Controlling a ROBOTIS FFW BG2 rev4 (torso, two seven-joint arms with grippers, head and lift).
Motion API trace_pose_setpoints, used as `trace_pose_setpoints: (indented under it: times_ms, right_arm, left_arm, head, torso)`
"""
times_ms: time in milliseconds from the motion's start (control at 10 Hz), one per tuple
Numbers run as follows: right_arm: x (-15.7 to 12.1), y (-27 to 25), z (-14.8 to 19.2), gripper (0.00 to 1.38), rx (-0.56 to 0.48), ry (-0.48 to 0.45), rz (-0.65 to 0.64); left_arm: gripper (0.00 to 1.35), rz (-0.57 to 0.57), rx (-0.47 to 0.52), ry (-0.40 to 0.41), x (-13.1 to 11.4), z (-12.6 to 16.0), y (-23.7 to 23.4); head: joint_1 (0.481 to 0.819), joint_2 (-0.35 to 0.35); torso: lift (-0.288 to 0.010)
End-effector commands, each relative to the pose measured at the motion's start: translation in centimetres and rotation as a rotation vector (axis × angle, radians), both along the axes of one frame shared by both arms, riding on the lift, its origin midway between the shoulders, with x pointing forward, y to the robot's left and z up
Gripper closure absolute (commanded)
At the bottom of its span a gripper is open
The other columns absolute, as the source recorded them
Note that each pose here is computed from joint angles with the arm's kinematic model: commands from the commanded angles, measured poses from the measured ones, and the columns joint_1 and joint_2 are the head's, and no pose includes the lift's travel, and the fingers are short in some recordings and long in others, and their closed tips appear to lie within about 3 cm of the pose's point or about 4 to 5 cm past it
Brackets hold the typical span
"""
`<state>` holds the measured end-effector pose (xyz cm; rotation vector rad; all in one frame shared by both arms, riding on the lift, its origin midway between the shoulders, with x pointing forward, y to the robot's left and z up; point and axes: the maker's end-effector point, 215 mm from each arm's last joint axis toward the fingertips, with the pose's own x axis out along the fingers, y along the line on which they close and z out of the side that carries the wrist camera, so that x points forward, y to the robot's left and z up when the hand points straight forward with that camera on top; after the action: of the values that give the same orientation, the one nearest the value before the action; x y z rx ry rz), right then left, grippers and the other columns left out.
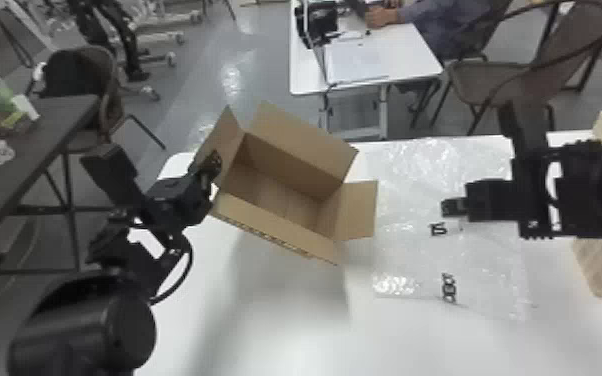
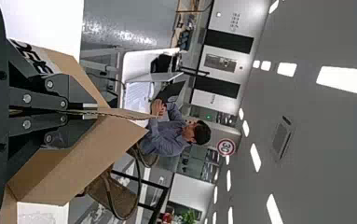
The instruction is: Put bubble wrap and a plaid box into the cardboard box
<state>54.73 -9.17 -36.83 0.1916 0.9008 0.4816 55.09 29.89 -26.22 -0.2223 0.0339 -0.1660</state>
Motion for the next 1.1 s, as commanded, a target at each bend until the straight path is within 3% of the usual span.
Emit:
trace_pose_setpoints:
  times_ms: [0,400,600,1000]
  right_arm:
    - [-0.2,-2.1,3.2,1.11,0.008,-0.074,-0.034]
    - [0.3,-3.2,12.2,1.11,0.063,-0.269,-0.055]
    - [0.8,-0.4,13.2,1.11,0.147,-0.280,-0.008]
    - [0.4,9.1,12.3,1.11,0.379,-0.218,0.235]
  left_arm:
    - [1.22,0.006,-0.004,0.000,-0.2,-0.1,0.4]
    - [1.22,0.006,-0.001,-0.001,-0.1,-0.1,0.3]
    - [1.22,0.000,-0.001,0.001,0.0,-0.1,0.0]
    - [1.22,-0.008,-0.003,0.005,0.3,-0.2,-0.5]
  head:
    - [0.686,0.205]
    - [0.641,0.169]
    - [0.610,0.178]
    - [0.594,0.241]
  torso:
    - [-0.108]
    - [-0.108]
    - [-0.108]
    - [-0.108]
